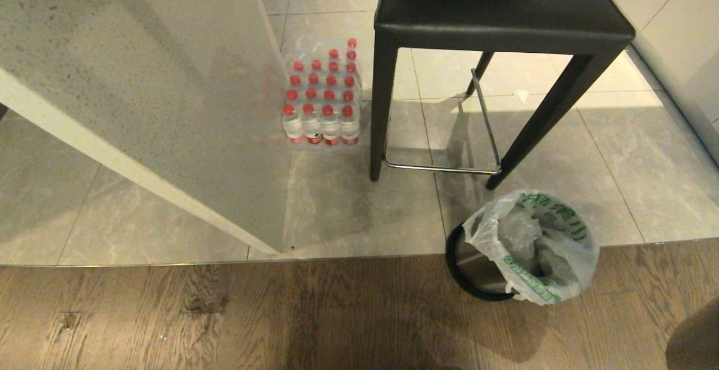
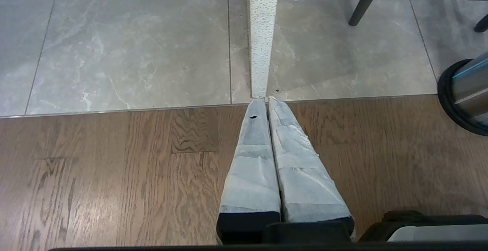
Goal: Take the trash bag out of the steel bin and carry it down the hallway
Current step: Place the outer trash can on the ground
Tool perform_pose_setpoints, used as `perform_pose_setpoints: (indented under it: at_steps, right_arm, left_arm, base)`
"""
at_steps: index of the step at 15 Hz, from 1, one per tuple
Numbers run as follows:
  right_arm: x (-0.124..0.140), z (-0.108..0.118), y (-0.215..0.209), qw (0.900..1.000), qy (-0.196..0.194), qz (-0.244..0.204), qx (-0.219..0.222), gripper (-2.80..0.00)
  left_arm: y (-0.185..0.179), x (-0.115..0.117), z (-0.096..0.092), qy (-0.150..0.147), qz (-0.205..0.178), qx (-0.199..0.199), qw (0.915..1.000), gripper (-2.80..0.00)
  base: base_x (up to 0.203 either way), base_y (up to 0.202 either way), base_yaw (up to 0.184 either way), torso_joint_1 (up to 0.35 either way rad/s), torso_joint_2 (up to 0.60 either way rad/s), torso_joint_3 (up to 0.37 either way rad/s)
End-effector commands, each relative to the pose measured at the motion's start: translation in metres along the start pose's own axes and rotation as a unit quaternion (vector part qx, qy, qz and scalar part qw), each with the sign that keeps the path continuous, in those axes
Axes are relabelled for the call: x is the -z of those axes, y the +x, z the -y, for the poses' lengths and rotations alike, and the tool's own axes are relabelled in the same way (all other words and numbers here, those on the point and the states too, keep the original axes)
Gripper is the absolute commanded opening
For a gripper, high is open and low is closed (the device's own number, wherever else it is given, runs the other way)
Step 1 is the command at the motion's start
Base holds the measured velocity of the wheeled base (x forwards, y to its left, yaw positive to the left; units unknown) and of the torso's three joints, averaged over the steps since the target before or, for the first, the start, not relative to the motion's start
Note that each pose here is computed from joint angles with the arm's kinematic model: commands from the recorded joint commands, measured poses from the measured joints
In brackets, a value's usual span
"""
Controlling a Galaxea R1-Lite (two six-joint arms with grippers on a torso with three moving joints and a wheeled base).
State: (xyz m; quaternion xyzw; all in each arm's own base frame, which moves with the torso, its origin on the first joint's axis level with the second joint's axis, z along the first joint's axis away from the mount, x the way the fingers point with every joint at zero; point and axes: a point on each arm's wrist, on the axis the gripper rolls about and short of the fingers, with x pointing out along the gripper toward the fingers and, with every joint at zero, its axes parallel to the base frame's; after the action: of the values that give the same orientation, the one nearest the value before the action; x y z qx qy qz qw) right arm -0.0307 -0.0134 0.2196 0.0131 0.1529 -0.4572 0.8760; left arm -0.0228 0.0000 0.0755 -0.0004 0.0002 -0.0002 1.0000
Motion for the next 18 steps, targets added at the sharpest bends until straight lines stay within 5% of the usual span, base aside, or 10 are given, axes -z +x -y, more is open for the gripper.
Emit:
perform_pose_setpoints:
  at_steps: [1, 5, 8, 11, 14, 18]
  right_arm:
    - [-0.014, -0.029, 0.026, 0.995, 0.009, -0.06, 0.076, -2.8]
    - [-0.028, -0.069, 0.077, 0.971, 0.069, -0.115, 0.199, -2.8]
    - [-0.033, -0.082, 0.119, 0.943, 0.089, -0.148, 0.283, -2.8]
    - [-0.034, -0.092, 0.165, 0.925, 0.1, -0.164, 0.329, -2.8]
    - [-0.033, -0.105, 0.222, 0.915, 0.117, -0.166, 0.349, -2.8]
    - [-0.022, -0.133, 0.3, 0.917, 0.145, -0.155, 0.339, -2.8]
  left_arm:
    - [0.0, 0.0, 0.0, 0.0, 0.0, 0.0, 1.0, -2.8]
    - [0.0, 0.0, 0.0, 0.0, 0.0, 0.0, 1.0, -2.8]
    - [0.0, 0.0, 0.0, 0.0, 0.0, -0.001, 1.0, -2.8]
    - [0.0, 0.0, 0.0, 0.0, 0.0, 0.0, 1.0, -2.8]
    - [0.0, 0.0, 0.0, 0.0, 0.0, 0.0, 1.0, -2.8]
    - [0.0, 0.0, 0.0, 0.0, 0.0, 0.0, 1.0, -2.8]
  base:
    - [0.0, 0.0, 0.0, 0.0, 0.0, 0.0]
    - [0.0, 0.0, 0.0, 0.0, 0.0, 0.0]
    - [0.0, 0.0, 0.0, 0.0, 0.0, 0.0]
    - [0.0, 0.0, 0.0, 0.0, 0.0, 0.0]
    - [0.0, 0.0, 0.0, 0.0, 0.0, 0.0]
    - [0.0, 0.0, 0.0, 0.0, 0.0, 0.0]
